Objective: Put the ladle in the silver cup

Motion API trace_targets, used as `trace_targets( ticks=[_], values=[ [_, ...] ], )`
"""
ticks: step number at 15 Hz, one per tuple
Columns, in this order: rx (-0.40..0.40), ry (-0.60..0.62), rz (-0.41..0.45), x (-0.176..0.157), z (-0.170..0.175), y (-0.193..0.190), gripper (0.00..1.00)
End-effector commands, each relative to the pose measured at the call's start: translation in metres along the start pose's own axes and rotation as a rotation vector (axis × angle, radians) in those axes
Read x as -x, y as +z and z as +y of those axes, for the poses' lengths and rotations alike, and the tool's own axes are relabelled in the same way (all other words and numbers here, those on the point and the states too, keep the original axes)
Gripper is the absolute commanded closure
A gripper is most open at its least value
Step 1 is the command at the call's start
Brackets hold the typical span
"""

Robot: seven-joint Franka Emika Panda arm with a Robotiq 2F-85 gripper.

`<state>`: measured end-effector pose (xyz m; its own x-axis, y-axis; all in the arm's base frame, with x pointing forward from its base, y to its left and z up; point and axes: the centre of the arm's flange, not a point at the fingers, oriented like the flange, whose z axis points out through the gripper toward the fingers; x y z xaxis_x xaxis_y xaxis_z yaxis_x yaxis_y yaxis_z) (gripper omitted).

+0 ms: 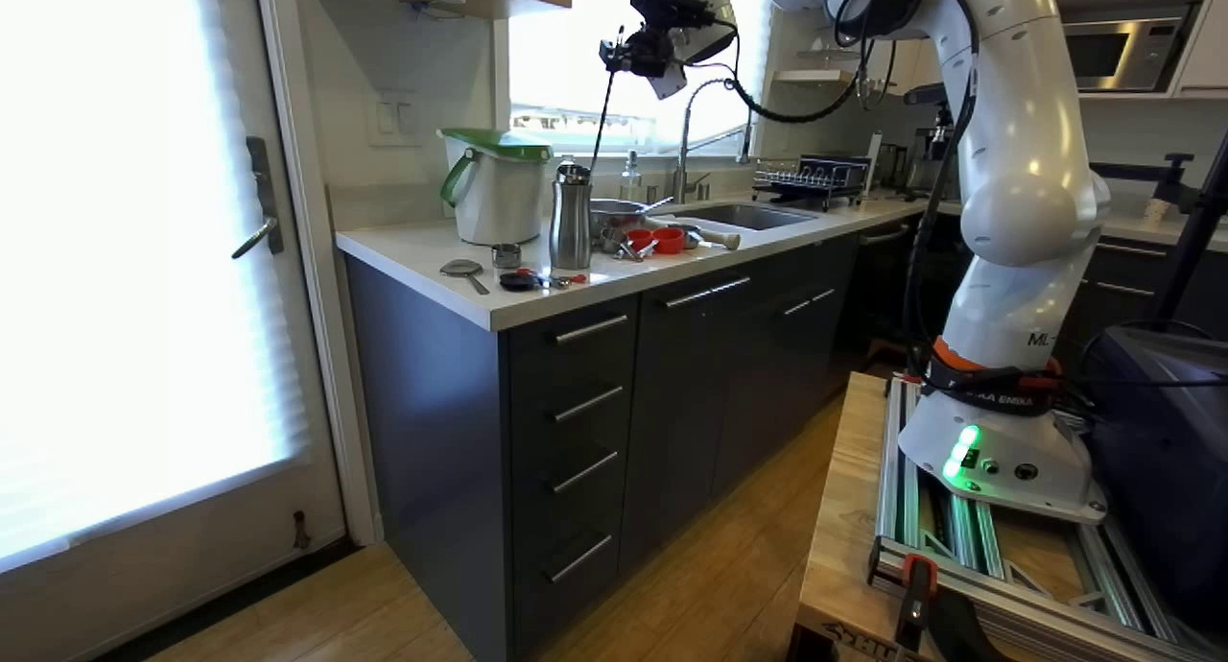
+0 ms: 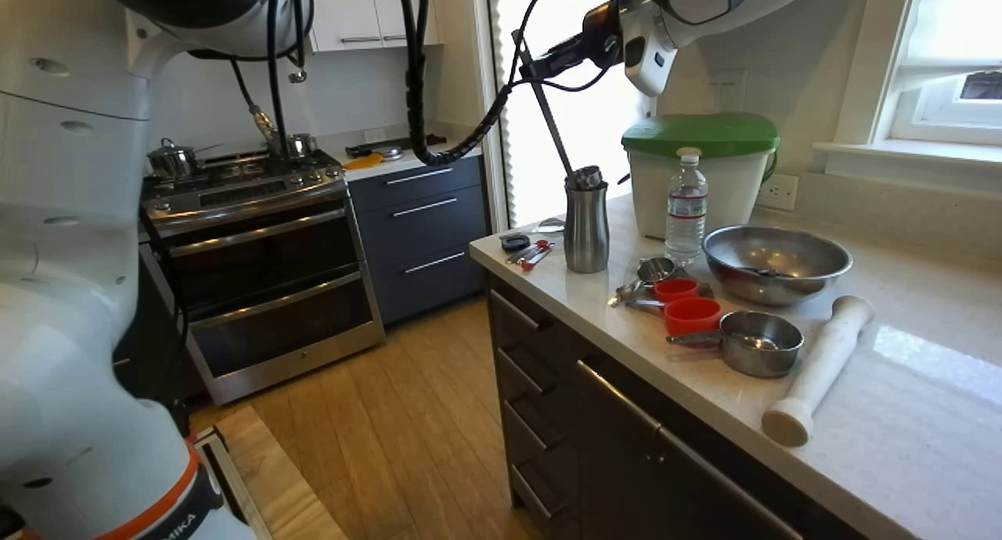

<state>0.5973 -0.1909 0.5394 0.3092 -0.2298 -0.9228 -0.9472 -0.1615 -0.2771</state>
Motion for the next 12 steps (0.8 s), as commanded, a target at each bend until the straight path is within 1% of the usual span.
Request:
trace_targets(
  ticks=[1,12],
  values=[
    [-0.001,0.016,-0.022,0.0,-0.006,-0.007,0.99],
    [0.009,0.034,-0.04,-0.013,-0.009,-0.001,0.99]
  ],
)
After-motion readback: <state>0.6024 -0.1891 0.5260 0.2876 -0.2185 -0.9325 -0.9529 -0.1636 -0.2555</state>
